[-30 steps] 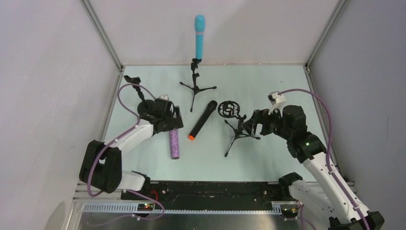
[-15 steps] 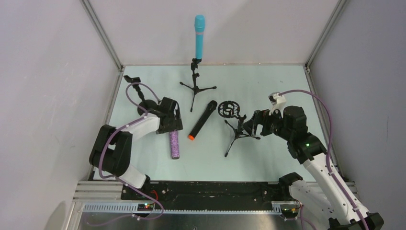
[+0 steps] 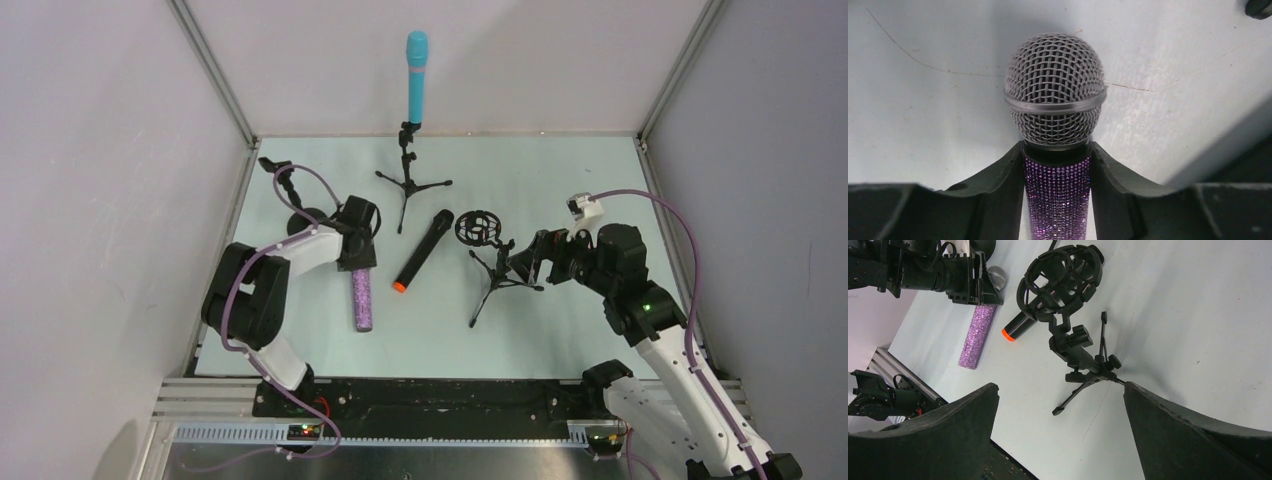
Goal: Attach the microphones to the stand
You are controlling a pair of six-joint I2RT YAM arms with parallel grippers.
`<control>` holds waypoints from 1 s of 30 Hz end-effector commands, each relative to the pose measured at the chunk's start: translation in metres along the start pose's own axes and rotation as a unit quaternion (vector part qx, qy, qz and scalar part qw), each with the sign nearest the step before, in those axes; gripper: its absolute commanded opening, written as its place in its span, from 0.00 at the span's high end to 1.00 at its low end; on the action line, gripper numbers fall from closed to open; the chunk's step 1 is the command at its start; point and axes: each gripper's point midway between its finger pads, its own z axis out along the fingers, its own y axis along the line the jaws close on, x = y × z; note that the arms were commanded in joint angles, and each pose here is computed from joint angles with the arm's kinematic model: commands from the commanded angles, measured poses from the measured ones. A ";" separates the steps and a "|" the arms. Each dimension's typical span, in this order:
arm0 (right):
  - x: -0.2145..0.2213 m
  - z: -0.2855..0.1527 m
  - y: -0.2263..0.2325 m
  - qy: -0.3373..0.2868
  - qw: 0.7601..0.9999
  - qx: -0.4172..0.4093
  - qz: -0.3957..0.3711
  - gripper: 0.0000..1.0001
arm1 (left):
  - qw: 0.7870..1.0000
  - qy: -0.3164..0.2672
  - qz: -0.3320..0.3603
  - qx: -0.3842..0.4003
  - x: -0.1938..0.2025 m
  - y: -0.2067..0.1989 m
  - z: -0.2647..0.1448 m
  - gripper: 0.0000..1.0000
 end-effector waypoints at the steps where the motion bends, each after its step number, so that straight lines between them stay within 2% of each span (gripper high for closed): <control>1: -0.010 -0.001 0.006 -0.019 1.000 -0.013 -0.002 0.00 | 1.000 -0.008 0.010 -0.012 -0.010 0.002 0.006 0.60; 2: -0.010 -0.001 0.006 -0.020 1.000 -0.014 -0.002 0.01 | 1.000 -0.006 0.011 -0.014 -0.009 0.002 0.006 0.66; 7: -0.011 -0.001 0.007 -0.020 1.000 -0.018 -0.002 0.01 | 1.000 -0.014 0.015 -0.011 -0.016 0.001 0.001 0.80; 8: -0.011 0.000 0.007 -0.020 1.000 -0.019 -0.002 0.01 | 1.000 -0.016 0.019 -0.012 -0.018 0.002 -0.002 0.87; 12: -0.013 0.000 0.010 -0.022 0.999 -0.026 -0.001 0.01 | 0.999 -0.029 0.034 -0.015 -0.031 0.003 -0.016 0.97; 16: -0.016 0.000 0.012 -0.027 0.999 -0.034 0.000 0.01 | 0.997 -0.060 0.042 -0.010 -0.053 0.003 -0.040 1.00; 21: -0.020 -0.001 0.015 -0.037 0.999 -0.039 0.001 0.01 | 0.992 -0.114 0.044 0.031 -0.082 -0.006 -0.087 1.00; 26: -0.024 -0.002 0.020 -0.043 0.998 -0.050 0.005 0.01 | 0.977 -0.165 0.043 0.126 -0.100 -0.029 -0.144 1.00; 30: -0.026 -0.003 0.024 -0.046 0.997 -0.061 0.010 0.01 | 0.951 -0.205 0.046 0.226 -0.106 -0.049 -0.202 1.00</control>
